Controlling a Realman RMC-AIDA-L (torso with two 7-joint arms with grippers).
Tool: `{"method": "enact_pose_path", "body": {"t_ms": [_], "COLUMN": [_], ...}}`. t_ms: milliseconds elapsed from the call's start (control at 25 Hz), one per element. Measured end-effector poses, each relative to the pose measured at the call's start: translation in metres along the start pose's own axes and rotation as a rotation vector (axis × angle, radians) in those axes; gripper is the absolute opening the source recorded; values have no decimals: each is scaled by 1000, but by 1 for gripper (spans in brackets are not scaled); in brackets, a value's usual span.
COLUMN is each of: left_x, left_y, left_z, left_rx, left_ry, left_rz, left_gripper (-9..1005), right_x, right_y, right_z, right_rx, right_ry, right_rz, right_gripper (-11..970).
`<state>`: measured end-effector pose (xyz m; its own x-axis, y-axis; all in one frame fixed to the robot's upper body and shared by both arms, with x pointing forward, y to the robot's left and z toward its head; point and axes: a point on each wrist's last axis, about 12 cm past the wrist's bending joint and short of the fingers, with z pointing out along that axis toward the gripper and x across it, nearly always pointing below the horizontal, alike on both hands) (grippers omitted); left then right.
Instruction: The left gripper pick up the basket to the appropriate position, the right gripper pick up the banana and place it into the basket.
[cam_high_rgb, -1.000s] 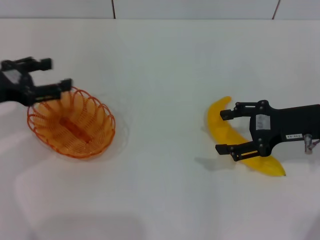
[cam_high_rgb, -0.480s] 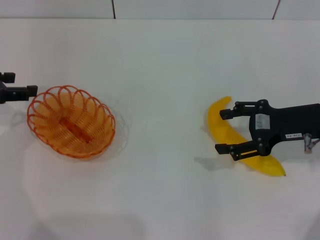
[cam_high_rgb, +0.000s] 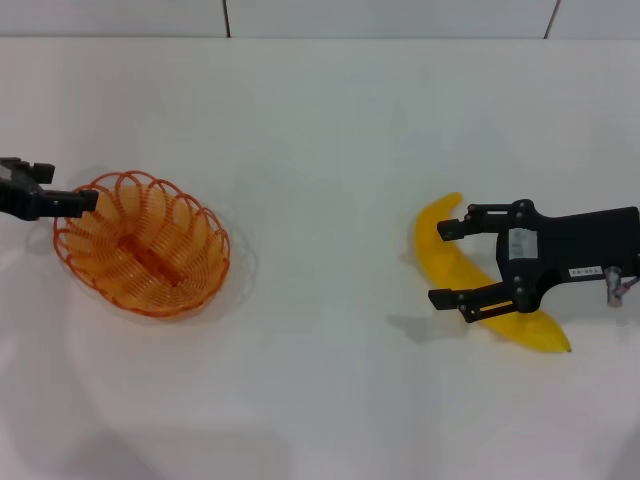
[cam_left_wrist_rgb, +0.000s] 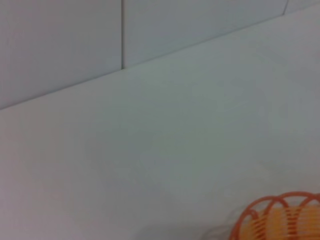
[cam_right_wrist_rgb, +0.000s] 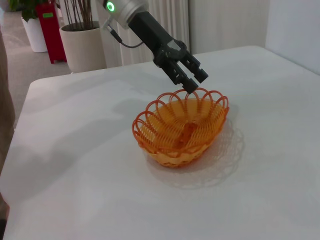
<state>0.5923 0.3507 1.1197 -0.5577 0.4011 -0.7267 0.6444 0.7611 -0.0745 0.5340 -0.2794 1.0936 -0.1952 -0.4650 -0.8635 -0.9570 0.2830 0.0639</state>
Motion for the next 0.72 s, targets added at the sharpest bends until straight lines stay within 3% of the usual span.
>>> {"method": "enact_pose_path", "body": {"t_ms": [720], "left_x": [-1], "left_y": [-9], "left_z": [23], "left_rx": [20], "left_ry": [23], "left_rz": [34], "left_gripper": [746], "right_x": [-2], "right_y": [-1], "right_z": [2], "right_rx": [-7], "right_ry": [3], "right_rz": [-4], "right_gripper": [893]}}
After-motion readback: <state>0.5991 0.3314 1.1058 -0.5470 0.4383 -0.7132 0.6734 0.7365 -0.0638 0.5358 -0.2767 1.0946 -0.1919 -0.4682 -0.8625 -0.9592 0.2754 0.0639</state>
